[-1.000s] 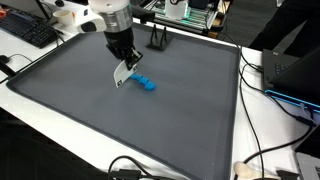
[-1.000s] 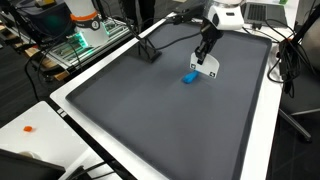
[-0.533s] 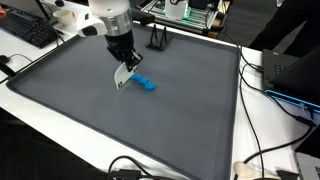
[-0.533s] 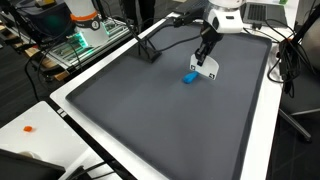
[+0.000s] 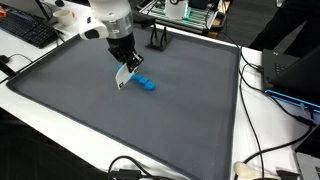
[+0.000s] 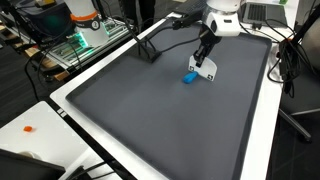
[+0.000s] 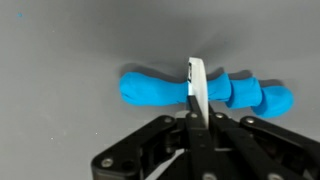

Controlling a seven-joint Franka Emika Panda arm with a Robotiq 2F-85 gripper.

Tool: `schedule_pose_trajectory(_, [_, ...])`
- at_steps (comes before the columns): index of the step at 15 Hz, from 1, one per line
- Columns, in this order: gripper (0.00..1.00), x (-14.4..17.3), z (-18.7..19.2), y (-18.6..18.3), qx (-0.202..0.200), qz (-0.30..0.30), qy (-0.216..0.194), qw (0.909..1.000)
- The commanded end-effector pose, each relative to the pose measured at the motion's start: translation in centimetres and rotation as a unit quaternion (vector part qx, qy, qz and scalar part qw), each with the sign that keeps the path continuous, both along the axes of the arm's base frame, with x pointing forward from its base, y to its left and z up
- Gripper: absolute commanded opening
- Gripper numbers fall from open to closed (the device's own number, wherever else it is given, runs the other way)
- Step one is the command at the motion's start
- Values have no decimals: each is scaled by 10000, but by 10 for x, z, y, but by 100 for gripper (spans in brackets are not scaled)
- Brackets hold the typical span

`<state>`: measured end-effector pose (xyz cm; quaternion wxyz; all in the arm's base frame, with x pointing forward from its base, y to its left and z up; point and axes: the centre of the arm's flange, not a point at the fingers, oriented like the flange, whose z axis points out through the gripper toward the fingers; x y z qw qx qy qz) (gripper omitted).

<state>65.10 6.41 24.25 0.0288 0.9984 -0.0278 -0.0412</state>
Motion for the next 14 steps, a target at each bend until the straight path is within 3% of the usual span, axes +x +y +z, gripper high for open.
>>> schedule_pose_trajectory(1, [1,-18,-16,-5,60,-53,238,9997])
schedule_pose_trajectory(14, [1,-33,2,1,133,-81,458,9988])
